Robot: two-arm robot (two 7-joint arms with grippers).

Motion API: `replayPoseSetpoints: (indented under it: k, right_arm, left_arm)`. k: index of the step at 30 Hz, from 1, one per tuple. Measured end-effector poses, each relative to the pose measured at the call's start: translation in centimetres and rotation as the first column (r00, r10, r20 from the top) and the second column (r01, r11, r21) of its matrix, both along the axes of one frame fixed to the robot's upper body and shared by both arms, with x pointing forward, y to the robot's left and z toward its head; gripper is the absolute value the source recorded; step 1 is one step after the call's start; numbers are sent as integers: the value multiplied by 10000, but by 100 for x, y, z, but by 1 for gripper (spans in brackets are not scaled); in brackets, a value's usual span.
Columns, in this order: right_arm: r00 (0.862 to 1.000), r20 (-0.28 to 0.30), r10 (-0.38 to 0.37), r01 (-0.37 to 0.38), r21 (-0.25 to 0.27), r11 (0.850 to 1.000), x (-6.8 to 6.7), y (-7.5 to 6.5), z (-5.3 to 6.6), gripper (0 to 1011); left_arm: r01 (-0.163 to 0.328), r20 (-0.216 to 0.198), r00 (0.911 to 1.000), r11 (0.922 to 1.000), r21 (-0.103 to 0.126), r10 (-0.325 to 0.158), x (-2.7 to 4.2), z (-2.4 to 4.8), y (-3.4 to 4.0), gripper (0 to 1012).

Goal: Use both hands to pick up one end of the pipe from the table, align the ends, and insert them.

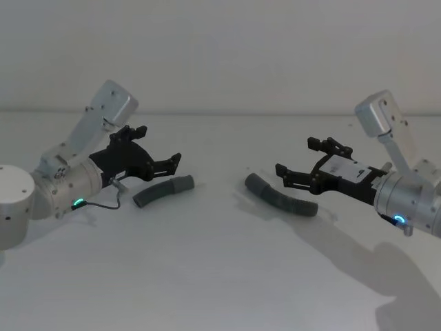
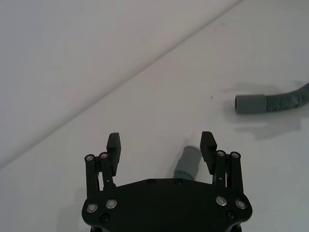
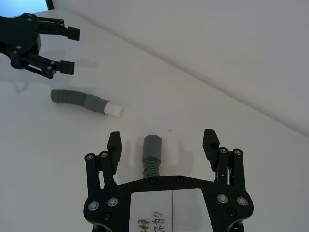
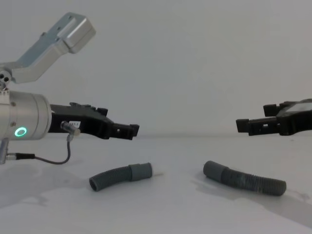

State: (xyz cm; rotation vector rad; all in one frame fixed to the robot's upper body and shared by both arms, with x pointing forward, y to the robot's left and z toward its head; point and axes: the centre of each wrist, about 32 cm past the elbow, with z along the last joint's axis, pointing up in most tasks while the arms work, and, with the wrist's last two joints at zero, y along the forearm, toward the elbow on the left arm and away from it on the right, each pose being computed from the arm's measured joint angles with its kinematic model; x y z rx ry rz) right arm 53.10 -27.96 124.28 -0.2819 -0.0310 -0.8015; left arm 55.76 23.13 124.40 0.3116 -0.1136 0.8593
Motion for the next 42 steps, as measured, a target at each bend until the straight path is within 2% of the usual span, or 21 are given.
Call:
replayPoseSetpoints:
  k: [10,12,22,30,42]
  right_arm:
    - [9988,-459,189,-188,41,9998,114,-28,7,1001]
    - [9981,-585,210,-208,47,9998,127,-30,-1,1001]
    - [9945,-1009,268,-253,161,9996,143,-20,-45,1001]
    - [9900,-1377,319,-284,276,9992,138,4,-109,1001]
    - [9840,-1741,384,-343,264,9991,132,51,-189,1001]
  left_arm:
    - [391,-655,9972,9988,306,-370,107,-5,45,1001]
    - [638,-846,9946,9972,384,-604,146,-17,44,1001]
    - [1439,-1457,9804,9871,702,-1325,243,-81,34,1001]
    - [1511,-1954,9717,9850,831,-1326,277,-167,56,1001]
    - [1339,-2328,9661,9875,831,-1114,284,-258,99,1001]
